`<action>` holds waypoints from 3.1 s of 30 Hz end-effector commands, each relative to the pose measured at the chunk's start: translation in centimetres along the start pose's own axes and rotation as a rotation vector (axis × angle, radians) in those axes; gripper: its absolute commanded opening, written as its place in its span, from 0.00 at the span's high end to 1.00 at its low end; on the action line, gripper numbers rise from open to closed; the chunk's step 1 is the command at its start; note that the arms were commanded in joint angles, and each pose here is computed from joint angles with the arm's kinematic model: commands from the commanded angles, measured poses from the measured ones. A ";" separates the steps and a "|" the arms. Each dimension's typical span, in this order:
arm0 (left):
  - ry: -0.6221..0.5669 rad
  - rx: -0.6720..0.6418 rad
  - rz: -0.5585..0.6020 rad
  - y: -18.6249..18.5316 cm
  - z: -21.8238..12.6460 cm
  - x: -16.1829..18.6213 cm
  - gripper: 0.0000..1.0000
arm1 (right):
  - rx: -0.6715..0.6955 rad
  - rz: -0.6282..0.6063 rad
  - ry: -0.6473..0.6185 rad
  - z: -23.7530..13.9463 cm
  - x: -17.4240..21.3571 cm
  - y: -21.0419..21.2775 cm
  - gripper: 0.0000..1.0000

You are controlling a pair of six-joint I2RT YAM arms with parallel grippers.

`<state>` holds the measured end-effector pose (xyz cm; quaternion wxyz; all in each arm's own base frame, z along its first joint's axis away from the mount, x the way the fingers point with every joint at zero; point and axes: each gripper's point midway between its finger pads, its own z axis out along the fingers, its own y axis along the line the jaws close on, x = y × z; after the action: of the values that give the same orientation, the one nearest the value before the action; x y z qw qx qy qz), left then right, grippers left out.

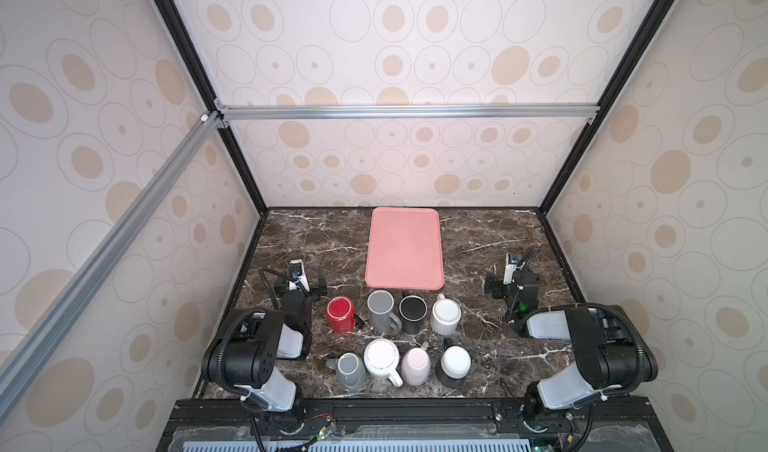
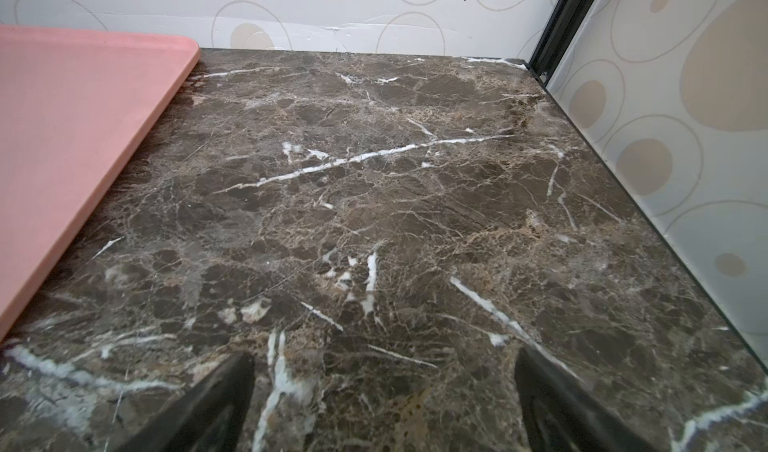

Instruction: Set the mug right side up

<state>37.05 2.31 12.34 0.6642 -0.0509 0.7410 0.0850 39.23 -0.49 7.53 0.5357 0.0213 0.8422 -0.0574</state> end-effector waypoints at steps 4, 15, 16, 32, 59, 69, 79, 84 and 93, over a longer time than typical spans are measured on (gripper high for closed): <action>-0.026 -0.005 0.008 0.2 0.3 -0.8 0.01 | 0.000 0.005 -0.028 -0.1 -1.1 -0.1 0.00; -0.026 -0.006 0.008 0.2 0.3 -0.8 0.01 | 0.000 0.005 -0.028 -0.1 -1.1 -0.1 0.00; -0.026 -0.006 0.008 0.2 0.3 -0.8 0.01 | -0.001 0.004 -0.025 -0.1 -1.0 -0.1 0.00; -0.026 -0.006 0.008 0.2 0.3 -0.8 0.01 | 0.000 0.005 -0.027 0.0 -1.1 -0.1 0.00; 0.026 -0.031 0.017 0.4 1.6 -2.3 0.01 | -0.002 0.006 -0.028 -0.1 -1.1 -0.1 0.00; -0.199 -0.146 -0.333 3.5 -0.8 -10.5 0.01 | 0.239 0.102 0.100 -1.5 -4.1 -4.2 0.00; -0.236 -0.140 -1.003 5.6 -3.6 -9.9 0.00 | 0.488 0.654 0.212 -5.9 -2.8 -8.3 0.00; -0.237 0.093 -1.019 2.4 -3.6 -12.7 0.01 | 0.260 0.579 0.302 -5.1 -3.5 -4.3 0.00; -0.183 0.389 -0.885 -2.3 -5.4 -16.0 0.01 | -0.107 0.488 0.214 -6.2 -5.9 2.9 0.00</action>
<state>34.02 1.23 25.99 0.7002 -0.3024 0.5755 -0.2953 36.10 0.06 15.57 0.4441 0.2586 0.8564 0.0486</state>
